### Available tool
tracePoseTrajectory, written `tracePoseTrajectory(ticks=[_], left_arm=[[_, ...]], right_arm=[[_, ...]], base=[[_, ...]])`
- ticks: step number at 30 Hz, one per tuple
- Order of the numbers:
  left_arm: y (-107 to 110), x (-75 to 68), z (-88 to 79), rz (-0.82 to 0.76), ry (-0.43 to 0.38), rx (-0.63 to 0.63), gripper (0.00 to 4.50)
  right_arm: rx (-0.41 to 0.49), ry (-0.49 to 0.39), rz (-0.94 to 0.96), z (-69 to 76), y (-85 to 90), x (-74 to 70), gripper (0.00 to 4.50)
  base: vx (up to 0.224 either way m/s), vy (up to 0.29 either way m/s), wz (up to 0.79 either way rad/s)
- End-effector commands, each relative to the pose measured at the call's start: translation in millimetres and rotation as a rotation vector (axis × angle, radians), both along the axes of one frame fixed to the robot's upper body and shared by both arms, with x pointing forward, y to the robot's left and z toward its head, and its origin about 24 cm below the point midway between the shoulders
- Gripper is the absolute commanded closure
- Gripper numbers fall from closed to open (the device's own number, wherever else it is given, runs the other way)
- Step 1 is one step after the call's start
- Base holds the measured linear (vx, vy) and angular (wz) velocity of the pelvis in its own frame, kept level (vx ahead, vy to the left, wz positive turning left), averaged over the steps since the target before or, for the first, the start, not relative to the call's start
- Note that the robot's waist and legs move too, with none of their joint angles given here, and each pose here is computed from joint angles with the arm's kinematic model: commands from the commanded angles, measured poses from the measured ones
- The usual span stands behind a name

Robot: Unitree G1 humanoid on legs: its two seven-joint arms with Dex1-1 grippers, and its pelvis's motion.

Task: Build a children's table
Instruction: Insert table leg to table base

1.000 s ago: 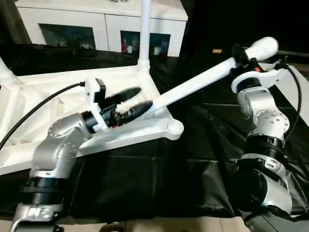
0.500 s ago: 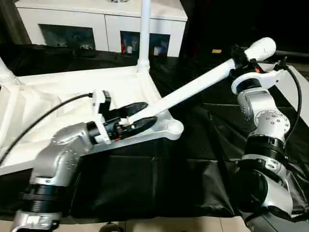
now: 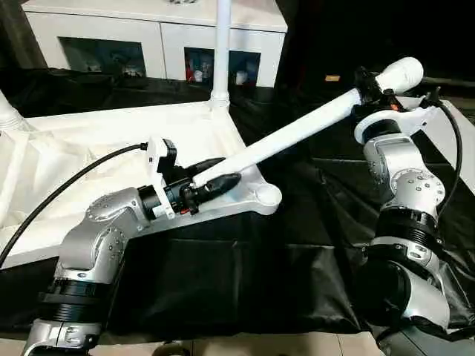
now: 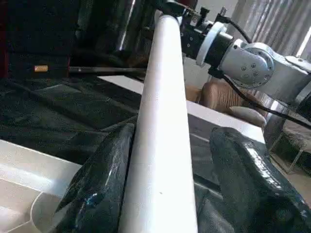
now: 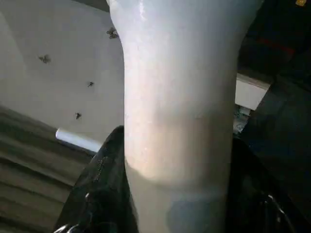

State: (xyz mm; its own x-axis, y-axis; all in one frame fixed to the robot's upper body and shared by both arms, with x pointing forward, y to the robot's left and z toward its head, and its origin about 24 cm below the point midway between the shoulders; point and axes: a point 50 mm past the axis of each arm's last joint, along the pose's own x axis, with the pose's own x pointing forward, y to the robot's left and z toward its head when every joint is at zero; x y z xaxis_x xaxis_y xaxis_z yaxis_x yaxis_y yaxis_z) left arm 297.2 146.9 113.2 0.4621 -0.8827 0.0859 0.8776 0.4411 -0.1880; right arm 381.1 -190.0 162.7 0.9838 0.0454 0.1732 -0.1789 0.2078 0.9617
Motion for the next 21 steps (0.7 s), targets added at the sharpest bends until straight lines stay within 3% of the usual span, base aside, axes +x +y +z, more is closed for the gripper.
tracePoseTrajectory(ticks=[1, 7, 9, 21], left_arm=[[-2.8, 0.4, 6.7, -0.020, -0.022, -0.016, 2.11], [-3.8, -0.2, 5.7, -0.020, -0.014, -0.021, 2.53], [-4.1, -0.4, 5.7, -0.021, -0.012, -0.025, 2.88], [-7.4, -4.1, 3.4, -0.028, 0.000, -0.037, 3.09]], right_arm=[[-0.006, 0.005, -0.005, 0.5, -1.4, -0.7, 2.66], [-0.002, 0.007, -0.010, 0.1, -2.2, -0.8, 2.66], [0.000, 0.007, -0.011, 0.3, -2.4, -0.8, 2.66], [0.003, 0.007, -0.012, 1.2, -1.5, 0.3, 2.66]], base=[[0.000, 0.000, 0.00], [0.000, 0.000, 0.00], [0.000, 0.000, 0.00], [0.000, 0.000, 0.00]])
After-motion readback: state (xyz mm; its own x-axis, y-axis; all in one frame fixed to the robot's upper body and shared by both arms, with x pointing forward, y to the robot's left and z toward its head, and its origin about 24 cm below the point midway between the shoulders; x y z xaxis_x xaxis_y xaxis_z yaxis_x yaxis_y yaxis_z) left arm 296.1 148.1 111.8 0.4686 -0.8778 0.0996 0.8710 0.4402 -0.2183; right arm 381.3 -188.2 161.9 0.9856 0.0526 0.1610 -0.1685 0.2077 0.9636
